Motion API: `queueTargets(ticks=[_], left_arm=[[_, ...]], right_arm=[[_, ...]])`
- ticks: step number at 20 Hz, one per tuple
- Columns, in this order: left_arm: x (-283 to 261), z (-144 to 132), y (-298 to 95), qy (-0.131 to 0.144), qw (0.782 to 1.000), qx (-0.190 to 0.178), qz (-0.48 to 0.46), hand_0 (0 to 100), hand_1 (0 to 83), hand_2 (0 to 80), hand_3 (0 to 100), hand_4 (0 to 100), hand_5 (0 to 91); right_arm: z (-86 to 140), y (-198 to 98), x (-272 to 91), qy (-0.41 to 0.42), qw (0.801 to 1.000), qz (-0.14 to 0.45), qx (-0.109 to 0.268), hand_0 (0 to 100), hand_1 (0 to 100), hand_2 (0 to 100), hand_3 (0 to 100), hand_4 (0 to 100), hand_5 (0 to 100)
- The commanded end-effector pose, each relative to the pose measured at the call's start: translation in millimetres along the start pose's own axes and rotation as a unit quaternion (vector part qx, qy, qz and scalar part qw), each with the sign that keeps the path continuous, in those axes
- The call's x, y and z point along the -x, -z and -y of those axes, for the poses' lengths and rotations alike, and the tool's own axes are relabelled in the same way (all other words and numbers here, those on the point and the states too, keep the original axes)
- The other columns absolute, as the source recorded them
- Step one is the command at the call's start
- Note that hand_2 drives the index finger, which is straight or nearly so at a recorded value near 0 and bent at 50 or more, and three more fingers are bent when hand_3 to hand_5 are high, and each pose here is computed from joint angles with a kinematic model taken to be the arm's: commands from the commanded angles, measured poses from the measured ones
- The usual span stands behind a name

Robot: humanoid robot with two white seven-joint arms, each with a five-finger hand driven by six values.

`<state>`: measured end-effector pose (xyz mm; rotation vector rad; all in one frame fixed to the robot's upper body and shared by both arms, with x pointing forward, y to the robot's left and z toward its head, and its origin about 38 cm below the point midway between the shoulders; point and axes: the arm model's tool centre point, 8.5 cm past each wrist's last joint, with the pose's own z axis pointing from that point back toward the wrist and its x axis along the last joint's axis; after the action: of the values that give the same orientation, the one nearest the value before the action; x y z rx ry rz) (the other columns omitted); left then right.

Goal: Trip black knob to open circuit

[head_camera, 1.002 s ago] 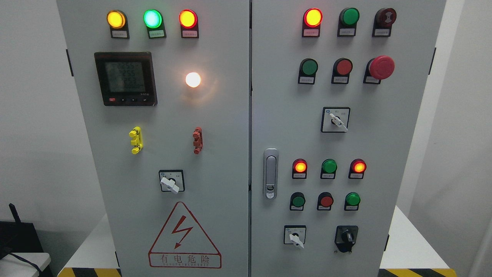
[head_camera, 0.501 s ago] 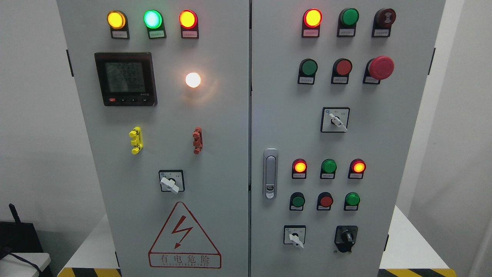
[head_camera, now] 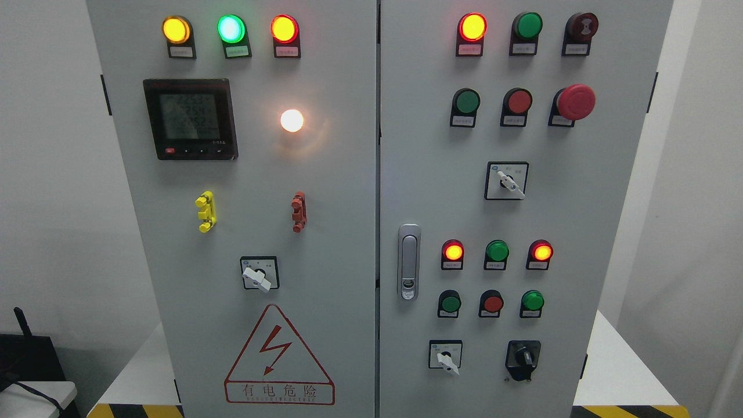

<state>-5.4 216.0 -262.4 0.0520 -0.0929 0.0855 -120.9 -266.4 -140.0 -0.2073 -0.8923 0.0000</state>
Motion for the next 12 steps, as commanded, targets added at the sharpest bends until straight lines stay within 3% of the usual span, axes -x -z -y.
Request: queueTargets(ticks=[1, 4, 8, 12], left_arm=[[-5, 1, 0, 0.016, 1.000, 0.002, 0.005, 12, 38.9, 0.0, 0, 0, 0.0], [-5, 1, 0, 0.017, 1.000, 0.003, 0.005, 12, 38.9, 0.0, 0, 0, 0.0], [-5, 1, 0, 0.017, 1.000, 0.003, 0.005, 12, 38.9, 0.0, 0, 0, 0.0], [-5, 1, 0, 0.017, 1.000, 0.003, 0.005, 12, 38.9, 0.0, 0, 0, 0.0]], right_arm=[[7, 4, -132, 0.043, 0.946, 0.321, 0.011, 26, 33, 18, 57, 56, 63], [20, 9, -162, 0.035, 0.929, 0.368, 0.027, 25, 33, 22, 62, 66, 74], [37, 13, -203, 0.024, 0.900, 0.433, 0.050, 25, 32, 22, 66, 70, 78], [47, 17, -212, 0.015, 0.891, 0.450, 0.065, 25, 31, 24, 68, 73, 82]])
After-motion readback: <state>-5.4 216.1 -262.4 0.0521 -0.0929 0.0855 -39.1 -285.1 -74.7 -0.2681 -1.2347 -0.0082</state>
